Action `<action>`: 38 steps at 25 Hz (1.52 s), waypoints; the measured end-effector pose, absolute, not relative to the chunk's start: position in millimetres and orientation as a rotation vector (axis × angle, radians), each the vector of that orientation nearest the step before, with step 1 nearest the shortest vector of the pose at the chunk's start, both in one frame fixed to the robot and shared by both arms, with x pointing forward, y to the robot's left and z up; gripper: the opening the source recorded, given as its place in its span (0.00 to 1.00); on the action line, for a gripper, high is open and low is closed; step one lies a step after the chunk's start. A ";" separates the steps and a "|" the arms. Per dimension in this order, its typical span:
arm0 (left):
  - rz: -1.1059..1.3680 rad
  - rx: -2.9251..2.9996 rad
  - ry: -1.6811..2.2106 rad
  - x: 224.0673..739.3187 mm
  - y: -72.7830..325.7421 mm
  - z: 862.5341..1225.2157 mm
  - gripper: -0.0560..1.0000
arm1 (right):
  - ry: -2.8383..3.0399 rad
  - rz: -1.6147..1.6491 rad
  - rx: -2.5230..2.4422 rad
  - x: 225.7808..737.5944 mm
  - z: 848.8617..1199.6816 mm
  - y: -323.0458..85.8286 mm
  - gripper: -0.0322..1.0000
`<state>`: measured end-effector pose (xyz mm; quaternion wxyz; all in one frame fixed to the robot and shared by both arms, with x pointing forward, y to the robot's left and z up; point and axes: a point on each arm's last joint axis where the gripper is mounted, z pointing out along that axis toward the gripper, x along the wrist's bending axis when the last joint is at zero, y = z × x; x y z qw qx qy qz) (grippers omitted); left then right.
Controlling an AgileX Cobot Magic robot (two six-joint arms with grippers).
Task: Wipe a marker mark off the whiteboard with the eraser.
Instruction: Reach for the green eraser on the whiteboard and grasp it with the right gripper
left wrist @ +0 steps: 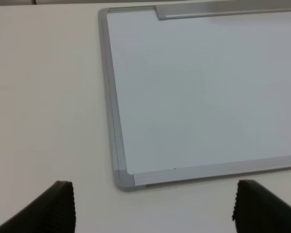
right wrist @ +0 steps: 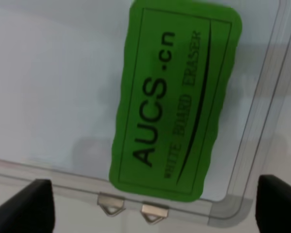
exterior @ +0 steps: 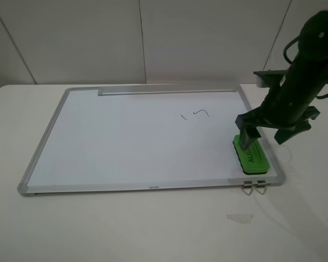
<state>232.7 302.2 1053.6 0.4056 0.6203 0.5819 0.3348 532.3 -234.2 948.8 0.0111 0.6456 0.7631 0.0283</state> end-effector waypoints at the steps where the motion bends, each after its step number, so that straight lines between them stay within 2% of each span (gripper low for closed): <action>1: 0.845 1.565 1.468 232.7 302.2 1053.6 0.70 | 2.379 0.092 2.011 536.3 948.5 -233.4 0.83; 9: 0.845 1.565 1.468 232.7 302.2 1053.6 0.70 | 2.388 0.068 2.016 565.6 930.8 -227.3 0.83; 15: 0.845 1.565 1.468 232.7 302.2 1053.6 0.70 | 2.404 -0.016 2.062 570.8 903.7 -226.2 0.83; 25: 0.845 1.565 1.468 232.7 302.2 1053.6 0.70 | 2.414 -0.063 2.088 572.6 882.9 -225.6 0.83; 27: 0.845 1.565 1.468 232.7 302.2 1053.6 0.70 | 2.413 -0.066 2.085 572.6 882.9 -225.8 0.79; 30: 0.845 1.565 1.468 232.7 302.2 1053.6 0.70 | 2.418 -0.083 2.065 572.6 882.9 -227.1 0.62; 38: 0.845 1.565 1.468 232.7 302.2 1053.6 0.70 | 2.420 -0.099 2.074 571.5 883.0 -227.4 0.61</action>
